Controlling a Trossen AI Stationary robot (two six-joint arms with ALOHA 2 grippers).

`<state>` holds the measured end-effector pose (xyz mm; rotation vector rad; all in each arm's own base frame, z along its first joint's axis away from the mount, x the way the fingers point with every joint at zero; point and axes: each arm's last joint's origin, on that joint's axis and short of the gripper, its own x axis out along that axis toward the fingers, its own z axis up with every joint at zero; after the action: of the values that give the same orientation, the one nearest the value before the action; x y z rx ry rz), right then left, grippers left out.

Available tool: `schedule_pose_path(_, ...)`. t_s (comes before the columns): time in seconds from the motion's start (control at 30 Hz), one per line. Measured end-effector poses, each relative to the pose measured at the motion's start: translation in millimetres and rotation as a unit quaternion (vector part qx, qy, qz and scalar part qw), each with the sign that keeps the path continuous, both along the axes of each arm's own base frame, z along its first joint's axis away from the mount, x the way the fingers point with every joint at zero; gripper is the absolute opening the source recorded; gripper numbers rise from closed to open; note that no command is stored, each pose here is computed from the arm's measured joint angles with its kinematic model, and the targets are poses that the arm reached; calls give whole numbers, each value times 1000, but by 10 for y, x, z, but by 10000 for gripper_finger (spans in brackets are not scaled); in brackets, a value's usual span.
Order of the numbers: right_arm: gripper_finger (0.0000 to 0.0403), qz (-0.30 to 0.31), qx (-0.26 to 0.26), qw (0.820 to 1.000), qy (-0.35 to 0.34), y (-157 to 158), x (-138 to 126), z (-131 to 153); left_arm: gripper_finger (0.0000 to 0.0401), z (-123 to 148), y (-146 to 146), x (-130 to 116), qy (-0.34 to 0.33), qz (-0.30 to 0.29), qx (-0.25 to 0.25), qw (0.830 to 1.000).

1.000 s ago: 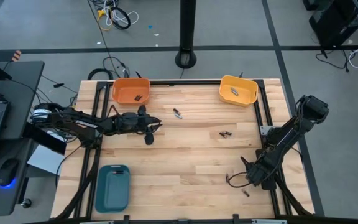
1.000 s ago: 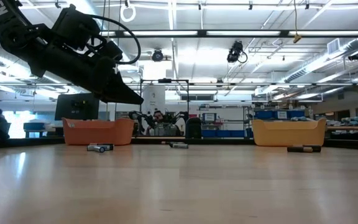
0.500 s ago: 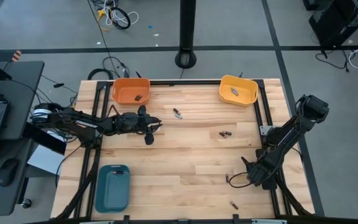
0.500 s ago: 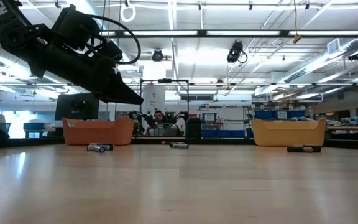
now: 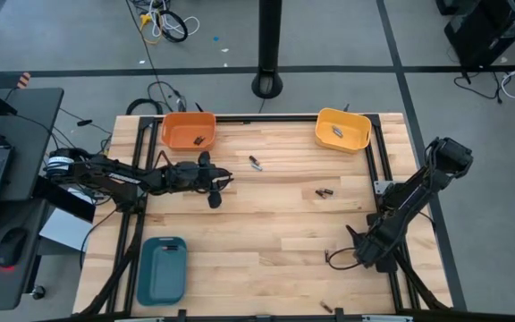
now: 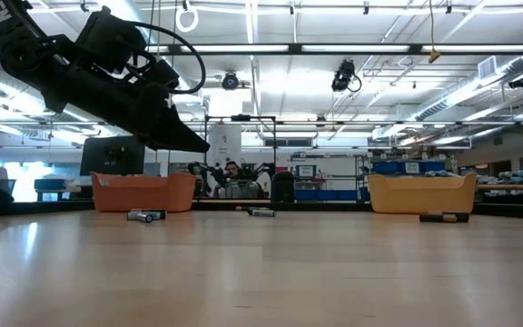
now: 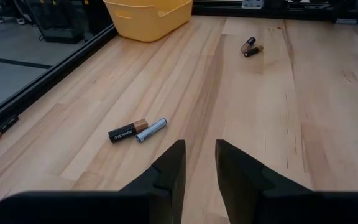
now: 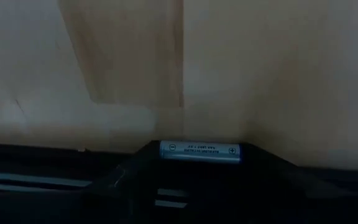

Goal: Sort batteries
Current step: Put the small gray battery into the yellow bin

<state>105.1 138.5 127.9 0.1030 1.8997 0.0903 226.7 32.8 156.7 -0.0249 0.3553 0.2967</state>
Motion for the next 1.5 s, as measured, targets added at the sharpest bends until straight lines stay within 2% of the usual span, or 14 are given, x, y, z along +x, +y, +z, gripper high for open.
schedule_pose_path(0.63,210,-26,-4,1000,-16,-98,134,13,94,0,1,0,0,0,0,1000)
schedule_pose_path(0.77,210,-13,-15,998,-64,-90,237,63,94,1,0,0,0,0,0,1000)
schedule_pose_path(1.0,210,-32,-47,991,-125,-163,421,123,94,2,1,1,-1,0,0,1000)
schedule_pose_path(1.2,210,-21,-64,986,-151,-259,514,126,94,3,1,1,-1,0,1,1000)
schedule_pose_path(1.5,210,-52,-82,978,-187,-452,690,129,94,18,2,5,-7,-4,13,1000)
